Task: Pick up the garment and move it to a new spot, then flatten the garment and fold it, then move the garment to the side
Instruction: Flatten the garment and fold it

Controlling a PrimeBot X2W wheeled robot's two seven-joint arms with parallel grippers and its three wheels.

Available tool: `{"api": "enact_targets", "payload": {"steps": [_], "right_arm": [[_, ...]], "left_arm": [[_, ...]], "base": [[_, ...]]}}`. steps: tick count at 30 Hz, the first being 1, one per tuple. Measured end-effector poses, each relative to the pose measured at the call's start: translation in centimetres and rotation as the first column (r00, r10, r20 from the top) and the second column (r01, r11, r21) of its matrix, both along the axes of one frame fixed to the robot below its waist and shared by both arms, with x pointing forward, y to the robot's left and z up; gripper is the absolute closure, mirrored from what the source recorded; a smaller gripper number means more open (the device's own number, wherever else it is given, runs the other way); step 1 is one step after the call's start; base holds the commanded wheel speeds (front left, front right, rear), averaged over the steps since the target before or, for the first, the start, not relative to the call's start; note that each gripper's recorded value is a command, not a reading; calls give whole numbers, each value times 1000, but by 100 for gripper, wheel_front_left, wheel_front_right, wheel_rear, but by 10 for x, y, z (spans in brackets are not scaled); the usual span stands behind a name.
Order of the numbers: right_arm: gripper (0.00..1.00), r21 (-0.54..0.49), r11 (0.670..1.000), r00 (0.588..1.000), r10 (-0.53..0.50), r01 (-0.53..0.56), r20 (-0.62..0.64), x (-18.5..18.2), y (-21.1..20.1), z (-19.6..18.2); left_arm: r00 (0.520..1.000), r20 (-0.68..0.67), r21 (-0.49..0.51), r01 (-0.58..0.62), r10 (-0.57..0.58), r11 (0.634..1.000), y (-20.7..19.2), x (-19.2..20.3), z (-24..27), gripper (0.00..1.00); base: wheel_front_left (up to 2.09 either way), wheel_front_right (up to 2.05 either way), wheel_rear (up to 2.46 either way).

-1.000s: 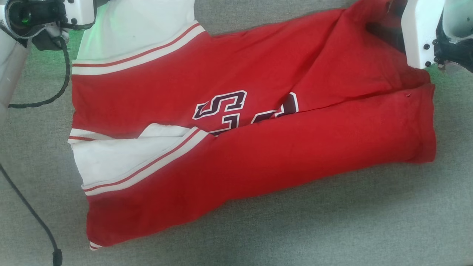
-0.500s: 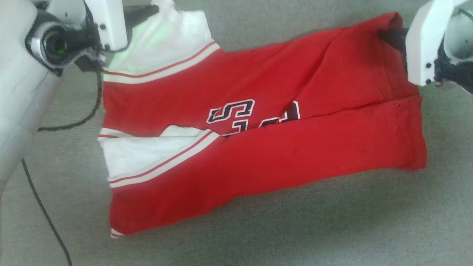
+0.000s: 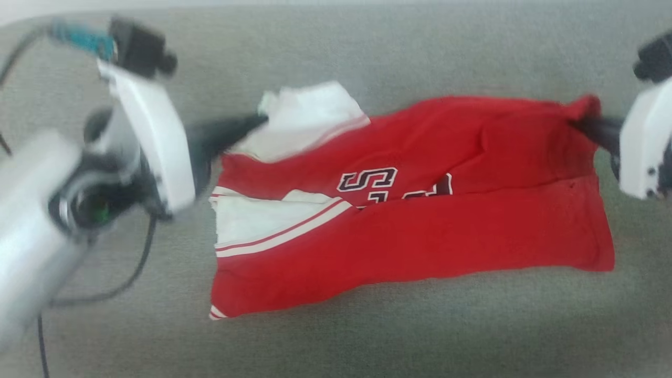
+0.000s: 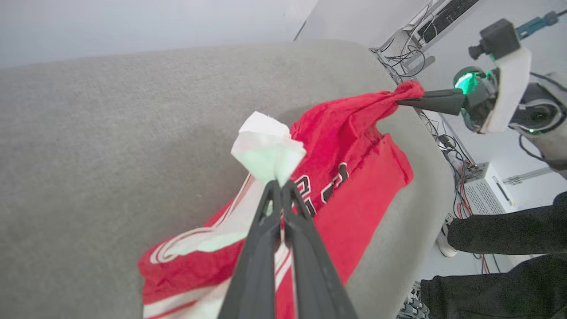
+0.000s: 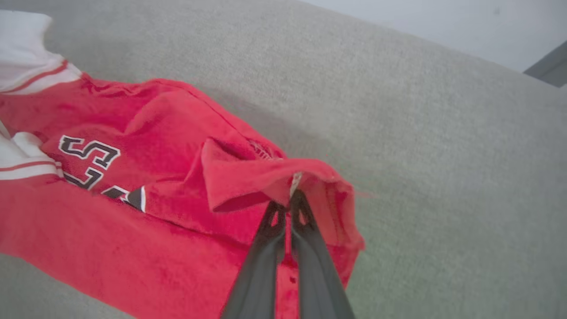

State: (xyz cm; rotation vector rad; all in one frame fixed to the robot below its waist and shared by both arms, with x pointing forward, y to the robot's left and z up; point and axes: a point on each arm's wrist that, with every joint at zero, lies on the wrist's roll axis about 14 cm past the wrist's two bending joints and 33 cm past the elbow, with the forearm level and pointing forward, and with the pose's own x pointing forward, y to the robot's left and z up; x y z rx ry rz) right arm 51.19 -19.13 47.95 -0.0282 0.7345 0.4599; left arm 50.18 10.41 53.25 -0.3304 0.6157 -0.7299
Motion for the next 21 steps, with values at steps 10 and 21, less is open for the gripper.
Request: {"api": "enact_targets", "payload": {"steps": [10, 21], "right_arm": [[100, 52, 998, 998, -39, 42, -58, -43, -21, -17], [100, 102, 986, 981, -112, 129, -161, -73, -29, -61]], "left_arm": [[994, -31, -116, -108, 106, 987, 32, -90, -20, 100], [968, -183, -35, -179, 170, 983, 43, -125, -95, 100]], "base": [[0, 0, 0], [0, 0, 0]]}}
